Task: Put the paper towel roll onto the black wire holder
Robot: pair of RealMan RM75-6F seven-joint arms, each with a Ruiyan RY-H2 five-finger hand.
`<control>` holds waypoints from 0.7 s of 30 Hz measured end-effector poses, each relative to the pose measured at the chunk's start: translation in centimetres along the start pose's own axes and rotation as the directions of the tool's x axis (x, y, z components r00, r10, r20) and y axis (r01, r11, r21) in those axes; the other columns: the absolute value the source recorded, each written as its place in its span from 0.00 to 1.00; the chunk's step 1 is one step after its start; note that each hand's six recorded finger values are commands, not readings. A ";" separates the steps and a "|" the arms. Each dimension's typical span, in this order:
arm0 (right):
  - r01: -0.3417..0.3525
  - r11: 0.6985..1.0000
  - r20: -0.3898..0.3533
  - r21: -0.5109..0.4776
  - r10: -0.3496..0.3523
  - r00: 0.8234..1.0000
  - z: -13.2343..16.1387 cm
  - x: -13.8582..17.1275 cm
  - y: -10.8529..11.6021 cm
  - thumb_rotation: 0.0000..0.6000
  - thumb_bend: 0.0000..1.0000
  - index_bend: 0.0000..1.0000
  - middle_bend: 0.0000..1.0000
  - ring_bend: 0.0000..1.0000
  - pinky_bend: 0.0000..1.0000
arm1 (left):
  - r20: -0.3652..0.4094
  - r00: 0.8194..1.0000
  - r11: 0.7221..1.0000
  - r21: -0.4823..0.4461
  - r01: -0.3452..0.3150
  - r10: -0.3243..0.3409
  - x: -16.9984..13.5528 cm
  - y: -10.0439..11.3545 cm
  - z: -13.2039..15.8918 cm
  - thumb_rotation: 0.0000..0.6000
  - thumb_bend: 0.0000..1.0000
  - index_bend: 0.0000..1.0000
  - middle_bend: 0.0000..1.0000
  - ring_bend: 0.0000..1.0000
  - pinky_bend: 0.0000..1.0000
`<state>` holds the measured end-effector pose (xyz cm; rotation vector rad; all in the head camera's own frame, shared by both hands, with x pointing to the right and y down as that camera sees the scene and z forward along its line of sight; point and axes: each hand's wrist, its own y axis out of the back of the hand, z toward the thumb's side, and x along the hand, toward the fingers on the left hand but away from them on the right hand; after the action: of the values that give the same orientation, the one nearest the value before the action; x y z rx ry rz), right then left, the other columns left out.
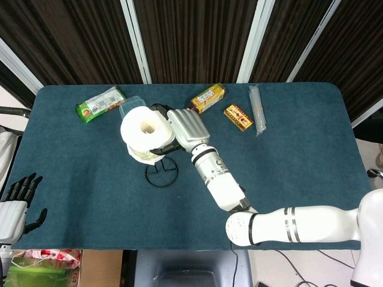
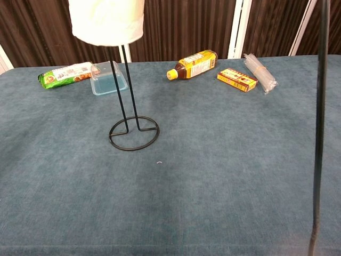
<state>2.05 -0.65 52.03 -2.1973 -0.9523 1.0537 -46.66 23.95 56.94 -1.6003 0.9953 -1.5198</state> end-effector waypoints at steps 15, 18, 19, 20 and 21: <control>-0.120 0.991 0.070 0.055 0.116 0.991 -1.3 0.1 -2.6 1.00 0.17 0.00 0.00 0.00 0.04 | 0.010 1.000 1.000 -0.006 0.000 0.000 -0.1 0.1 0.1 1.00 0.41 0.00 0.00 0.00 0.10; -0.124 0.990 0.064 0.063 0.120 0.991 -1.5 0.5 -1.9 1.00 0.12 0.00 0.00 0.00 0.00 | 0.011 1.000 1.000 -0.006 -0.002 0.002 -0.1 0.1 0.1 1.00 0.41 0.00 0.00 0.00 0.10; -0.125 0.990 0.064 0.065 0.120 0.991 -1.5 0.6 -1.7 1.00 0.12 0.00 0.00 0.00 0.00 | 0.012 1.000 1.000 -0.006 -0.002 0.002 -0.1 0.1 0.2 1.00 0.41 0.00 0.00 0.00 0.10; -0.124 0.990 0.065 0.071 0.120 0.991 -1.7 0.8 -1.4 1.00 0.12 0.00 0.00 0.00 0.00 | 0.014 1.000 1.000 -0.006 -0.002 0.002 -0.1 0.1 0.2 1.00 0.41 0.00 0.00 0.00 0.10; -0.123 0.990 0.066 0.076 0.118 0.991 -1.8 0.9 -1.1 1.00 0.11 0.00 0.00 0.00 0.00 | 0.015 1.000 1.000 -0.006 -0.001 0.001 -0.1 0.1 0.2 1.00 0.41 0.00 0.00 0.00 0.10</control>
<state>3.51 0.47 53.37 -2.1910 -0.7970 1.1999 -46.44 24.02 56.79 -1.6128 0.9933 -1.5032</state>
